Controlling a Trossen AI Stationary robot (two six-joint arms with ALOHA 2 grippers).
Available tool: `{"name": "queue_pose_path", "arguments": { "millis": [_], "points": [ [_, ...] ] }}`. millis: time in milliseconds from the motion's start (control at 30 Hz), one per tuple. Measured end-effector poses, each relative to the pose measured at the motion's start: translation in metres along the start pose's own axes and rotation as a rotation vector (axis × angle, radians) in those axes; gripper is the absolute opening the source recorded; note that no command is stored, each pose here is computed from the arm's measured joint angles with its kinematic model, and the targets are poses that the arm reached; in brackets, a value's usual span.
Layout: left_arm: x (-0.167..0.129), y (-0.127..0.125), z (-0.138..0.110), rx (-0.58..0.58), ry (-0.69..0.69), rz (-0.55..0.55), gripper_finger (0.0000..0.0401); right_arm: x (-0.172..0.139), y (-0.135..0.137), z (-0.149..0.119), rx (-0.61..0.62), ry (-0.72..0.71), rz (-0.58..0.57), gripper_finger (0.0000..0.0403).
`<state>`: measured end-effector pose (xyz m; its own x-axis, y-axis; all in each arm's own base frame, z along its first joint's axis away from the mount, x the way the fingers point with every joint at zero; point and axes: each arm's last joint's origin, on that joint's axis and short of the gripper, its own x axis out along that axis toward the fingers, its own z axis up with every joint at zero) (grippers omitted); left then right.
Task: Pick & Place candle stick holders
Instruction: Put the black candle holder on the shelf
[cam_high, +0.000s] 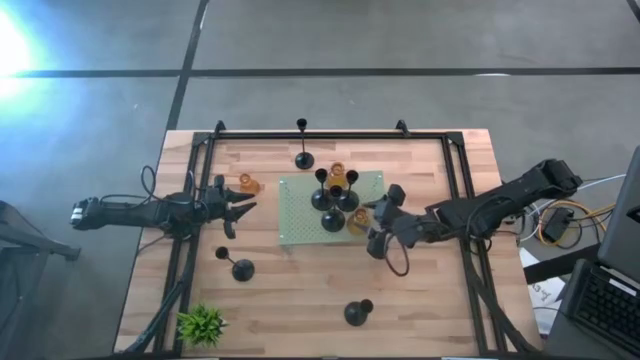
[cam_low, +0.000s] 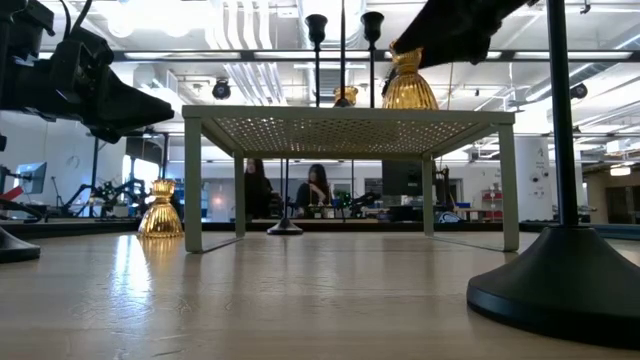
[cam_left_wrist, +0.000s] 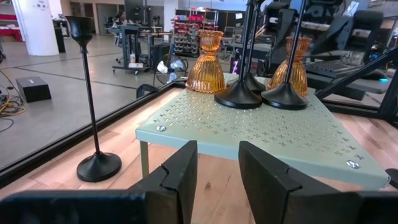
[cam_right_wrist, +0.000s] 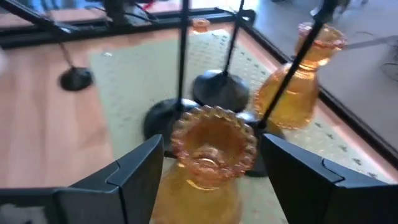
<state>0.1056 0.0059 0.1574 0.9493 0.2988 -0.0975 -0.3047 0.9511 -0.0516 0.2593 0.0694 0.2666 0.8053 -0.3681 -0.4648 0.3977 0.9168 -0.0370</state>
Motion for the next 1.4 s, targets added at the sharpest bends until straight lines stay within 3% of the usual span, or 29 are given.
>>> {"name": "queue_pose_path", "arguments": {
  "millis": [333,533,633,767,867,967,1100,1167,1400],
  "points": [
    [0.000,0.000,0.000,0.002,0.005,0.001,0.0122,-0.034,-0.019,-0.006,0.150,0.233,0.217,0.0251],
    [0.000,0.000,0.000,0.002,0.005,0.001,0.0122,-0.053,-0.027,-0.009,0.136,0.300,0.279,0.0236],
    [0.000,0.000,0.000,0.002,0.005,0.001,0.0122,-0.058,-0.020,-0.014,0.145,0.354,0.416,0.0228],
    [0.000,0.000,0.000,0.002,0.005,0.001,0.0122,-0.065,0.008,-0.017,0.174,0.406,0.731,0.0218],
    [0.000,0.000,0.000,0.002,0.005,0.001,0.0122,-0.076,0.036,-0.024,0.061,0.342,0.854,0.0211],
    [0.000,0.000,0.000,0.002,0.005,0.001,0.0122,-0.083,0.054,-0.040,-0.068,0.317,0.808,0.0202],
    [0.000,0.000,0.000,0.002,0.005,0.000,0.0122,-0.084,0.062,-0.062,-0.183,0.274,0.568,0.0184],
    [0.000,0.000,0.000,0.002,0.005,0.000,0.0122,-0.084,0.067,-0.070,-0.211,0.238,0.507,0.0177],
    [0.000,0.000,0.000,0.002,0.005,0.000,0.0122,-0.074,0.088,-0.074,-0.180,0.164,0.523,0.0168]
  ]
}}
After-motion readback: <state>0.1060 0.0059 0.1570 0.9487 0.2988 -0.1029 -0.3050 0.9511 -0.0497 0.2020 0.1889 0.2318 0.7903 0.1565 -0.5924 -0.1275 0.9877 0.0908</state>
